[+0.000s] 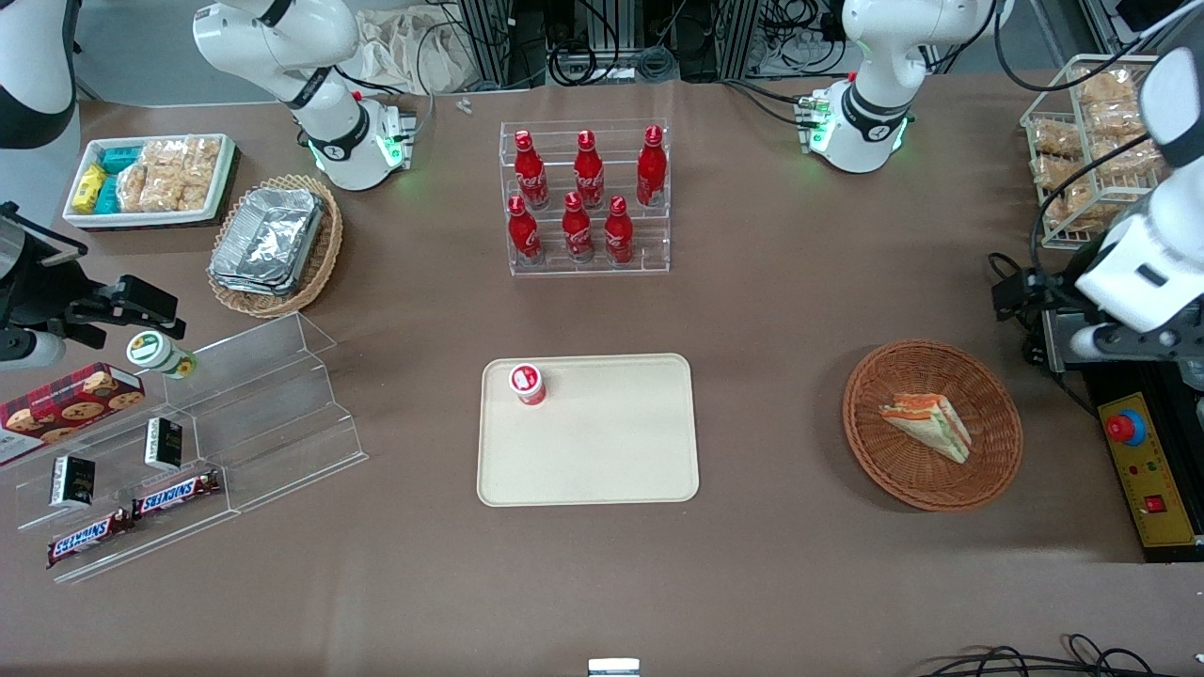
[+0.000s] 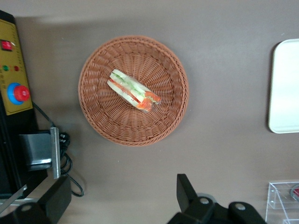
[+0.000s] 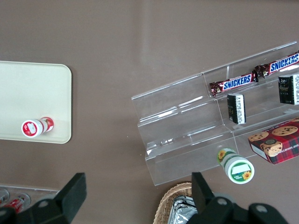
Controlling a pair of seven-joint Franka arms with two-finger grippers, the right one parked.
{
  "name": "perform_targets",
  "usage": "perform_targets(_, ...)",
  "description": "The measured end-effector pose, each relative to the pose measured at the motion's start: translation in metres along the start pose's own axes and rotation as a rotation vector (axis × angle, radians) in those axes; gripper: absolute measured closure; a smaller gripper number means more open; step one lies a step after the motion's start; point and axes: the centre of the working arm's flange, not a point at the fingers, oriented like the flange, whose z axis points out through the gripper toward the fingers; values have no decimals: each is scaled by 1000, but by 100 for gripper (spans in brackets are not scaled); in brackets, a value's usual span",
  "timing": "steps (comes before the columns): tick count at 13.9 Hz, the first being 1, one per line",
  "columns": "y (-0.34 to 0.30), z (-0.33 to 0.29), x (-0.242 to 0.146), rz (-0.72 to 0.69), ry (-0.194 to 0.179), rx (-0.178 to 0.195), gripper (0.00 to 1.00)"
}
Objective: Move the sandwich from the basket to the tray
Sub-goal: 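Move the left gripper over the wicker basket toward the sandwich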
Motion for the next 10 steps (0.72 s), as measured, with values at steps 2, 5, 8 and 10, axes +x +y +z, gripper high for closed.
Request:
perform_targets(2, -3, 28, 3, -8, -7, 0, 0)
perform_targets(5, -24, 71, 11, -44, 4, -3, 0)
perform_targets(8, -37, 118, 17, -133, 2, -7, 0)
perform_targets(10, -41, 139, 23, -189, -1, -9, 0)
